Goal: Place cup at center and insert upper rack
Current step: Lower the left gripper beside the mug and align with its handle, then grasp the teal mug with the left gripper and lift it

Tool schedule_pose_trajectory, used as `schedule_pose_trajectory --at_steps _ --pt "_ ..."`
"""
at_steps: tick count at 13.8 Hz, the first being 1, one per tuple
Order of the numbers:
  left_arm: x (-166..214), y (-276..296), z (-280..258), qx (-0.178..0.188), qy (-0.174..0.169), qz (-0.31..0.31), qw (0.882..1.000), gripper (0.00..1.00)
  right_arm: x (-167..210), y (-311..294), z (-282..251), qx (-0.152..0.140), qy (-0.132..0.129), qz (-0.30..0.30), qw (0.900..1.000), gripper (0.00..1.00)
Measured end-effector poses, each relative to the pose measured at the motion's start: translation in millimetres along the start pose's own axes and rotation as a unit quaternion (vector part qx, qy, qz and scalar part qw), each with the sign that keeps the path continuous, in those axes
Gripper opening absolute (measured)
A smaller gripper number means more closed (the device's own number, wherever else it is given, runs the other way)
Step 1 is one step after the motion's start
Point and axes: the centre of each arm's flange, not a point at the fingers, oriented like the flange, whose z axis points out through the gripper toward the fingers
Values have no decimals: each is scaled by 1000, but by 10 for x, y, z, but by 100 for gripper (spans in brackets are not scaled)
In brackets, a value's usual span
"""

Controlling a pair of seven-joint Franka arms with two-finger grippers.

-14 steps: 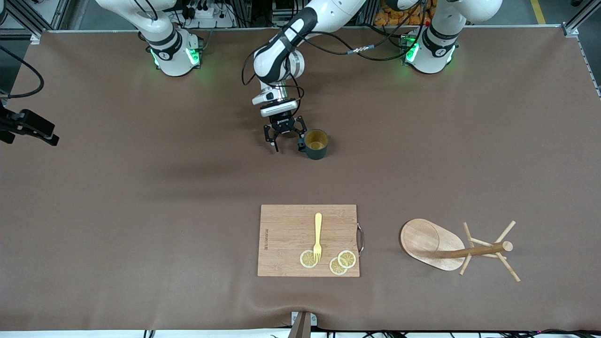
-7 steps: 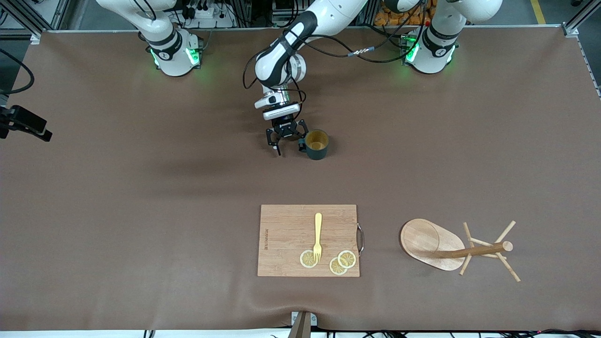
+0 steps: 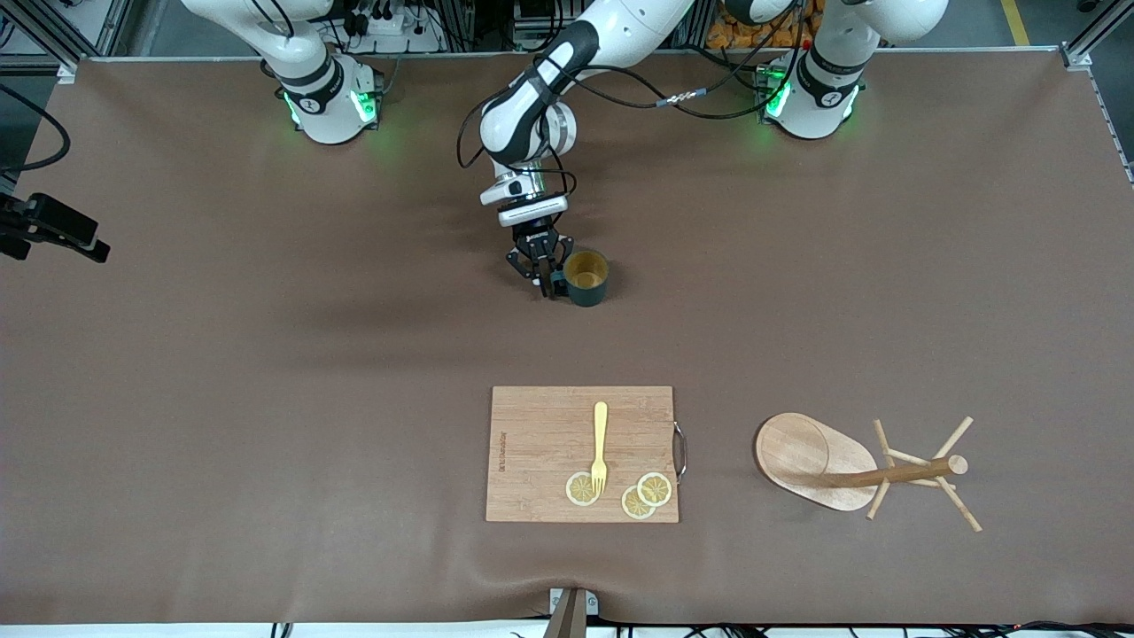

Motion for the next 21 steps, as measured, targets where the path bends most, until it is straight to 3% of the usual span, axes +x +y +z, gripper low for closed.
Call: schedule_pose_trajectory --at_steps 1,4,8,14,21 --pt "7 6 1 0 0 -1 1000 5 0 6 0 0 0 0 1000 100" --pt "114 84 -4 -4 4 -12 1000 5 -1 16 1 -1 0 1 1000 100" --pt "633 300 -62 0 -2 -41 999 5 -53 50 4 -1 -3 4 1000 100" --pt "1869 481 -24 47 -67 -108 991 5 -144 51 -19 0 13 3 1000 100" --pt "3477 39 549 112 -130 -207 963 5 -162 35 -57 -1 19 0 1000 100"
